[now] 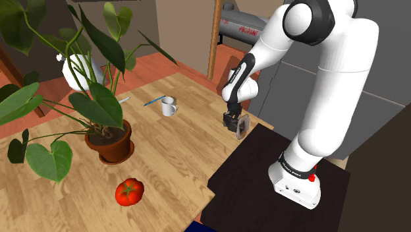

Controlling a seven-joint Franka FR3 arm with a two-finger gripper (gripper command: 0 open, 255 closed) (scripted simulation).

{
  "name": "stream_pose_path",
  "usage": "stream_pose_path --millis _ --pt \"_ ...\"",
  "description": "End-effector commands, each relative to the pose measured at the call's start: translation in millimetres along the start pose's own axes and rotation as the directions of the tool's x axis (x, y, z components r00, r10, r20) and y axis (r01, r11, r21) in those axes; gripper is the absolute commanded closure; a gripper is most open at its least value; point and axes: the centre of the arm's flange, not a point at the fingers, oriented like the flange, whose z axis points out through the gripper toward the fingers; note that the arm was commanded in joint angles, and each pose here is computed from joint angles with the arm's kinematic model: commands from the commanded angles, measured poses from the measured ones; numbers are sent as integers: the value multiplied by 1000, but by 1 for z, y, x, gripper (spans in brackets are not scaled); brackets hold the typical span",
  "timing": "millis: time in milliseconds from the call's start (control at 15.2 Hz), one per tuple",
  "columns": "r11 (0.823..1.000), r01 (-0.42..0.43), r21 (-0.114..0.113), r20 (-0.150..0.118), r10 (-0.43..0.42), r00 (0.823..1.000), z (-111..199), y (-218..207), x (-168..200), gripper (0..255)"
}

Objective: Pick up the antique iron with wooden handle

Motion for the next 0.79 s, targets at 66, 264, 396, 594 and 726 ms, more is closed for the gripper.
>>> stream_pose_path --millis 66,264,396,594,726 --pt "1000 -1 0 1 1 1000 1 0 0 255" --pt "1000 -1 0 1 1 1000 1 0 0 255" --pt "1000 -1 0 1 1 1000 -4 0 -1 255" --pt "1000 -1 0 1 1 1000 -20 0 -4 255" --pt "1000 -1 0 1 1 1000 -30 0 -5 255"
